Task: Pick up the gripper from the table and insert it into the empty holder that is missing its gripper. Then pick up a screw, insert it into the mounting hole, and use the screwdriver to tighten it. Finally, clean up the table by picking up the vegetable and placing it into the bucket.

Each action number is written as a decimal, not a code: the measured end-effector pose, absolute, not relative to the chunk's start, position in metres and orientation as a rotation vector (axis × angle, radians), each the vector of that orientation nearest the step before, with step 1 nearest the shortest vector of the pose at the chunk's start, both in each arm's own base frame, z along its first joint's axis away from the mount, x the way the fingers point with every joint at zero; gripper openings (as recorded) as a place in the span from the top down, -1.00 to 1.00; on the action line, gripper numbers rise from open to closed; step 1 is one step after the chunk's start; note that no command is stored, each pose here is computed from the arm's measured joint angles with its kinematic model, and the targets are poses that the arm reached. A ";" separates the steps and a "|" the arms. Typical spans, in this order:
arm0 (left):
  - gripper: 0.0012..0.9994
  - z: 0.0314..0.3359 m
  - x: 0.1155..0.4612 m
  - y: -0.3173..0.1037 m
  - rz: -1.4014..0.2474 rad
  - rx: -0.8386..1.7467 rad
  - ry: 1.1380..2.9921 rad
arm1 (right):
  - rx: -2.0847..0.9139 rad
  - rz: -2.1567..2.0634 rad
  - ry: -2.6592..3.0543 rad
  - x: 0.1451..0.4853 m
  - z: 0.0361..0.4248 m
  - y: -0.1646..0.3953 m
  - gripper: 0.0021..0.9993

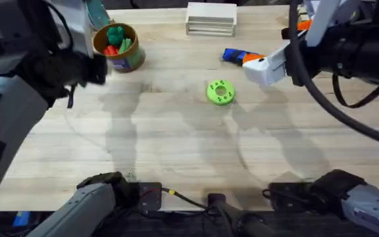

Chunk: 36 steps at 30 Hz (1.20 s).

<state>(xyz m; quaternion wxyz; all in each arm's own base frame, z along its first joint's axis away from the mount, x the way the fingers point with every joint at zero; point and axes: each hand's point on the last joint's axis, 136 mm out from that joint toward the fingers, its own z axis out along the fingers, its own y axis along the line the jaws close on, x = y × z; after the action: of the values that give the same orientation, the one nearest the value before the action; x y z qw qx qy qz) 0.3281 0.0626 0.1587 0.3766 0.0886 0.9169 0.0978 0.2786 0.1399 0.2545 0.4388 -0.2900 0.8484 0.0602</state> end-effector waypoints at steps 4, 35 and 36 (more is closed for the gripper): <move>0.94 0.195 0.358 0.066 0.229 0.121 2.161 | -0.721 0.150 2.108 0.279 0.255 0.140 -0.98; 0.02 0.167 0.435 0.035 -0.247 -0.080 2.029 | -0.721 0.150 2.108 0.279 0.255 0.140 -0.98; -0.04 0.167 0.435 0.034 -0.252 -0.078 2.029 | -0.721 0.150 2.108 0.279 0.255 0.140 -0.98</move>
<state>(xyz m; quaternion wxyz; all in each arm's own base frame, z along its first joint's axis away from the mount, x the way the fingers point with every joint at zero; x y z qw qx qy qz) 0.4351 0.0344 0.1671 0.5208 -0.0325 0.8466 -0.1050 0.2787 0.1399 0.2546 0.4389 -0.2900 0.8483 0.0602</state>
